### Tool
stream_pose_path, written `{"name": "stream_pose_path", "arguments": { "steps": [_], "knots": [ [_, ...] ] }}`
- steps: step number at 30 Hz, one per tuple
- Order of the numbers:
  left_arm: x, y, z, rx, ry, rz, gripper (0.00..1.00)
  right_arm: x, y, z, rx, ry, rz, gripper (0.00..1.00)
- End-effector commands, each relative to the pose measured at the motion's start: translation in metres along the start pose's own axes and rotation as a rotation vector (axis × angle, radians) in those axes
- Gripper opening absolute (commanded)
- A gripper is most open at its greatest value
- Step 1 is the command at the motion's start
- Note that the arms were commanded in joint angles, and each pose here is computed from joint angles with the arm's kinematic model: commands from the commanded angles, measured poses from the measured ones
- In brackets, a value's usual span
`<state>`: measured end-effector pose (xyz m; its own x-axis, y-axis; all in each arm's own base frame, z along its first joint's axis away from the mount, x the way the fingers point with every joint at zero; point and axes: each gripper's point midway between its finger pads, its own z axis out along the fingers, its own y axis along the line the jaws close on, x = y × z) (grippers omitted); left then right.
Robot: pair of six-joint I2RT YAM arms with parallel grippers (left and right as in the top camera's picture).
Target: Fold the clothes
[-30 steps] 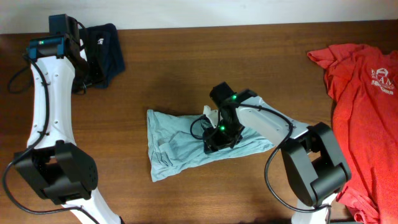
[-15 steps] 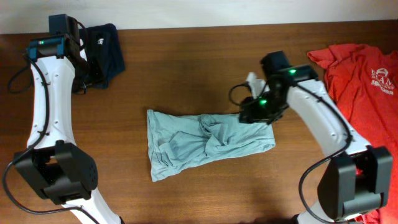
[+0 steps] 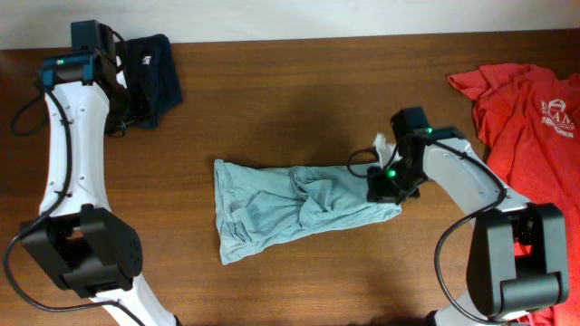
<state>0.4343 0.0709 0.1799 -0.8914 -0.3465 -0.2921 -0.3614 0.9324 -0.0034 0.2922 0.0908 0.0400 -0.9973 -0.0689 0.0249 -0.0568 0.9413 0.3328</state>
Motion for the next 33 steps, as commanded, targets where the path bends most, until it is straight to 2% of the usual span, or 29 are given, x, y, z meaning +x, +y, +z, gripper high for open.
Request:
{"name": "stream_pose_path", "arguments": {
  "steps": [1, 5, 12, 16, 21, 24, 33],
  "knots": [
    [-0.002, 0.0, -0.007, -0.002, -0.02, 0.007, 0.5, 0.016, -0.016, 0.011, 0.065, 0.041, 0.038, 0.14],
    [-0.002, 0.0, -0.007, -0.002, -0.02, 0.007, 0.5, 0.027, -0.022, 0.022, 0.075, 0.058, 0.043, 0.14],
    [-0.002, 0.0, -0.006, -0.002, -0.02, 0.007, 0.5, 0.021, -0.023, 0.033, 0.056, 0.007, 0.026, 0.13],
    [-0.002, 0.0, -0.006, -0.002, -0.019, 0.007, 0.5, 0.009, 0.008, 0.002, -0.061, -0.01, -0.001, 0.14],
    [-0.002, -0.001, -0.006, 0.001, -0.018, 0.008, 0.5, -0.018, 0.025, -0.05, -0.049, -0.112, -0.038, 0.14],
    [-0.002, -0.001, -0.006, 0.002, -0.018, 0.007, 0.5, -0.031, 0.035, -0.06, -0.081, -0.164, -0.063, 0.14],
    [-0.002, -0.001, -0.003, 0.0, -0.012, 0.008, 0.5, -0.044, 0.044, -0.027, -0.114, -0.161, -0.09, 0.13]
  ]
}}
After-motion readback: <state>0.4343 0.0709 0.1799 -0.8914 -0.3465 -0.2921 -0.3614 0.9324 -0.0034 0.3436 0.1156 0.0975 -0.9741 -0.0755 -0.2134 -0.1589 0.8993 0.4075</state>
